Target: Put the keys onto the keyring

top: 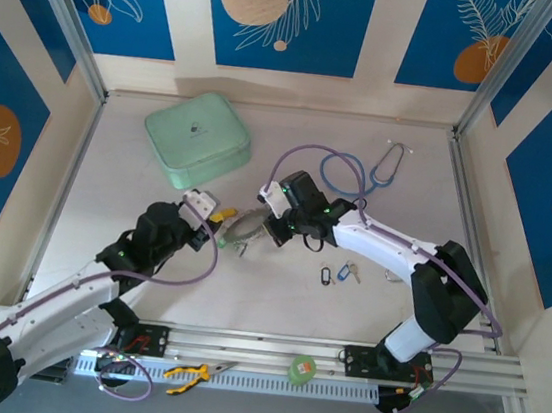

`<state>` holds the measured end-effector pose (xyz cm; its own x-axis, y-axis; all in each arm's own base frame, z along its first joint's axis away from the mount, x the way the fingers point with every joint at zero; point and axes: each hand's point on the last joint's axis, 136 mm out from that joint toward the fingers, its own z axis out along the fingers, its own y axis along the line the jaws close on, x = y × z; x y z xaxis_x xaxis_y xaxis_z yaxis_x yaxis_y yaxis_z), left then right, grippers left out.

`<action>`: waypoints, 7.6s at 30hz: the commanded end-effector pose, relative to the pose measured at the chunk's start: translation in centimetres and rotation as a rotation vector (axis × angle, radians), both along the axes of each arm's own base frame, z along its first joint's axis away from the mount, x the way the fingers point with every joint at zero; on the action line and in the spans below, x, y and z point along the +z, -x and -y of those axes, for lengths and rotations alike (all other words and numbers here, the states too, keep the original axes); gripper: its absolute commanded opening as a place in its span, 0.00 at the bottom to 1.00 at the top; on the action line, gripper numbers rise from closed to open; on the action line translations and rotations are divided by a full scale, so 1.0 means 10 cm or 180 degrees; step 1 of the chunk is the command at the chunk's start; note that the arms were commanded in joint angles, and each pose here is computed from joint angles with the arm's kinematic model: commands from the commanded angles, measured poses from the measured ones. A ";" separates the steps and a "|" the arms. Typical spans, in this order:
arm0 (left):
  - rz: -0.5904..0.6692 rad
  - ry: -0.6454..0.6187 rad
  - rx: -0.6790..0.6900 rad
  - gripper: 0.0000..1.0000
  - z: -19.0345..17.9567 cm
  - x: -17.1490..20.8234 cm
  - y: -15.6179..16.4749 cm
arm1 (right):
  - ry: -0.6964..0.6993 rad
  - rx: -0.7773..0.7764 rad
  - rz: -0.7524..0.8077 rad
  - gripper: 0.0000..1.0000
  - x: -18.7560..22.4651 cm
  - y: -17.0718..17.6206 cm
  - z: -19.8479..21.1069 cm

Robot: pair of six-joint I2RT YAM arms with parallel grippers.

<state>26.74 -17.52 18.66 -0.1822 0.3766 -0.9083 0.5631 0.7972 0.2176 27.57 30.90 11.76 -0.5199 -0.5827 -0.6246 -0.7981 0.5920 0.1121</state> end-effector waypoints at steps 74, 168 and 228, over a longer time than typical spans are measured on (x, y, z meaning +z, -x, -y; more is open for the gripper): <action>0.0532 -0.0217 -0.2196 0.00 0.77 0.02 0.60 | -0.0954 0.2273 0.1102 0.37 0.73 0.73 -0.20; 0.0056 0.0557 -0.2071 0.19 0.78 -0.03 0.79 | -0.1697 0.2520 0.0880 0.00 0.80 0.95 -0.39; -0.0339 0.0164 -0.1440 0.00 0.70 0.08 0.41 | 0.0637 -0.2893 -0.1586 0.34 -0.50 0.83 1.67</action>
